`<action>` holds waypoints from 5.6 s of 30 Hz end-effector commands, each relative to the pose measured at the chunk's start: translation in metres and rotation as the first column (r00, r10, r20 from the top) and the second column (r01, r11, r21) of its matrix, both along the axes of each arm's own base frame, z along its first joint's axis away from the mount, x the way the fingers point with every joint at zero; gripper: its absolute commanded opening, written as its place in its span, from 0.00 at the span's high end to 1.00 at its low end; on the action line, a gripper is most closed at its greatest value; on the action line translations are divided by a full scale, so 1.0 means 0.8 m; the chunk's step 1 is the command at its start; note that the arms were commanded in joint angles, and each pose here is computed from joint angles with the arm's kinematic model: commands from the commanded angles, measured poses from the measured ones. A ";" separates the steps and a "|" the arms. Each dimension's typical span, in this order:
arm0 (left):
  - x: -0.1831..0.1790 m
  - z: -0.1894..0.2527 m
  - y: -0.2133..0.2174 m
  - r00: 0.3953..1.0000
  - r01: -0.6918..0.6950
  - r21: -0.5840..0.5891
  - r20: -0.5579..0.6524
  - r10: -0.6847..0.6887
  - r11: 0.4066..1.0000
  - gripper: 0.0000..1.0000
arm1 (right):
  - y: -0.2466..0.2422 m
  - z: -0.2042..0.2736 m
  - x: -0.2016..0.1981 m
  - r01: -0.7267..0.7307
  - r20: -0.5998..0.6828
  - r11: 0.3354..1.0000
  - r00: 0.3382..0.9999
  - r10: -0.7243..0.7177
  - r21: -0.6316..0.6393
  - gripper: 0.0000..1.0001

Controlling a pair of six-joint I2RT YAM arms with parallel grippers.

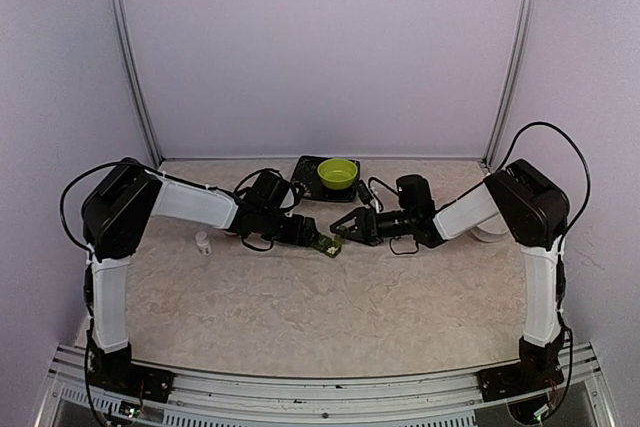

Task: Sort the pills into containers
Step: Close the lid of the pill bottle in the compartment of the pill container, then reset both arms

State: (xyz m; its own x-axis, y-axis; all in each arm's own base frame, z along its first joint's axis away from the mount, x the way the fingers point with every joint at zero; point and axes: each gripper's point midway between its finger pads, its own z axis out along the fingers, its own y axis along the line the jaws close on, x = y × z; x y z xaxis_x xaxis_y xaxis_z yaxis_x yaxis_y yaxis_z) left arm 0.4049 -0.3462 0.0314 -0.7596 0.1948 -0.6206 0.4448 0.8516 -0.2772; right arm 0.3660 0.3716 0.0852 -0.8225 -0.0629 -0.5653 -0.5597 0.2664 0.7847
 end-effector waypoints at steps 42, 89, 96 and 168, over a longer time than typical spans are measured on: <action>-0.011 -0.036 -0.002 0.997 0.007 0.043 -0.072 -0.004 0.999 0.16 | 0.030 -0.012 -0.020 -0.090 0.025 0.989 0.995 0.093 -0.118 0.78; -0.016 -0.042 0.004 0.996 0.000 0.051 -0.088 0.004 0.999 0.17 | -0.001 -0.104 -0.016 0.003 -0.118 0.956 0.992 -0.039 -0.293 0.94; -0.016 -0.048 0.003 0.995 -0.001 0.050 -0.102 0.006 0.999 0.17 | -0.005 -0.126 -0.027 -0.027 -0.120 0.938 0.993 -0.016 -0.346 0.96; -0.086 0.064 -0.027 0.993 0.116 -0.154 0.010 -0.116 0.981 0.01 | -0.154 0.064 -0.077 0.296 0.370 0.881 0.916 -0.154 -0.368 0.00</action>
State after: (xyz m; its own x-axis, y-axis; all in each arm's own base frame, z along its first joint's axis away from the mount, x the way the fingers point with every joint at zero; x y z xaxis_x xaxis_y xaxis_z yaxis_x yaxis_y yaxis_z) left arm 0.3280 -0.3881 0.0446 -0.7796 0.2260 -0.5841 0.5439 0.7067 -0.4525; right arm 0.3065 0.2602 0.1241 -0.6595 -0.1813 -0.7295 -0.6358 0.6522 0.4127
